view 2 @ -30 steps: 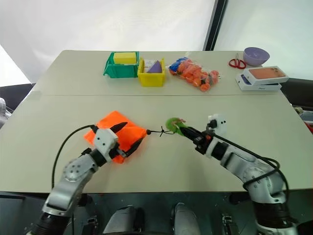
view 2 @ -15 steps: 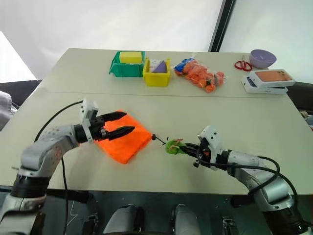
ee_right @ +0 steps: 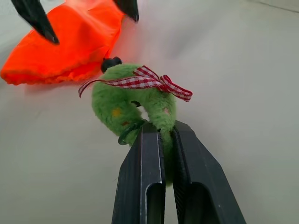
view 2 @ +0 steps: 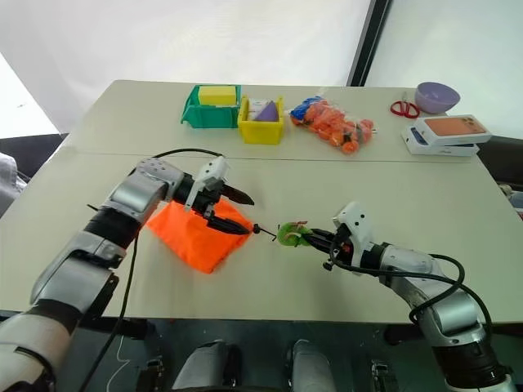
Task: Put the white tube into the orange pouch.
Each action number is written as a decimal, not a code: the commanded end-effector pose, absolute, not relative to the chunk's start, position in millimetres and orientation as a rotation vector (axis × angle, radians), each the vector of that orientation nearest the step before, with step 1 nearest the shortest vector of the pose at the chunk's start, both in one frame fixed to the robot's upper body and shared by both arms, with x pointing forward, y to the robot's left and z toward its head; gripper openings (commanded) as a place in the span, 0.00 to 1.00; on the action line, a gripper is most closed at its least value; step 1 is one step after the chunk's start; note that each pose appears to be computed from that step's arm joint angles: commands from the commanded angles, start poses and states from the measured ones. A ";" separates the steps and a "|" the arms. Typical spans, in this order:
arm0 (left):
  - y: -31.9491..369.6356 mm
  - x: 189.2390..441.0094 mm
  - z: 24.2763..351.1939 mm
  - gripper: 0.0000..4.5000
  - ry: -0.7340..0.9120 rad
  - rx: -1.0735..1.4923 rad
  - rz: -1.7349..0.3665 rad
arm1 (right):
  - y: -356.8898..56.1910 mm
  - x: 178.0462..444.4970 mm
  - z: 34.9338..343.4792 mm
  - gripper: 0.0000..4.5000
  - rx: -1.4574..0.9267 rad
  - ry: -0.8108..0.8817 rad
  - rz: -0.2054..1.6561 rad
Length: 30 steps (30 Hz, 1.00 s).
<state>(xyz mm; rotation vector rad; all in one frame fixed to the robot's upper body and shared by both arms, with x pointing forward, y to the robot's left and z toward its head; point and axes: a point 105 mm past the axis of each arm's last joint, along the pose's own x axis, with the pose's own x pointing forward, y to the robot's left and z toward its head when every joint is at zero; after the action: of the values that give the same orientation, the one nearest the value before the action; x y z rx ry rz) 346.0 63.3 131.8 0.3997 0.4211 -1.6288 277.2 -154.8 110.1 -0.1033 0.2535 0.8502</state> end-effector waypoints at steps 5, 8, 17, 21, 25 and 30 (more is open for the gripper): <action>54.7 348.7 129.5 0.99 0.419 0.489 -1.651 | -149.9 275.2 137.5 0.00 -0.122 0.122 0.853; 54.6 347.9 125.5 0.99 0.426 0.494 -1.646 | -148.9 274.2 141.6 0.00 -0.119 0.107 0.858; 53.6 345.8 122.1 0.99 0.437 0.451 -1.637 | -146.4 276.5 145.3 0.00 -0.121 0.093 0.872; 53.7 343.3 119.0 0.99 0.431 0.463 -1.639 | -144.8 276.0 147.1 0.00 -0.122 0.088 0.880; 51.6 341.9 116.9 0.99 0.405 0.494 -1.642 | -143.7 276.2 149.0 0.00 -0.123 0.084 0.883; 48.8 342.0 114.9 0.99 0.389 0.523 -1.638 | -142.7 275.6 150.2 0.00 -0.123 0.082 0.885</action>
<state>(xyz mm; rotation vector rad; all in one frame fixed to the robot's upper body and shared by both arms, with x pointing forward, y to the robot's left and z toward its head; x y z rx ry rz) 341.6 54.0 105.4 0.4891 0.4463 -1.6288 277.2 -146.8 132.9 -0.1069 0.1530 0.8718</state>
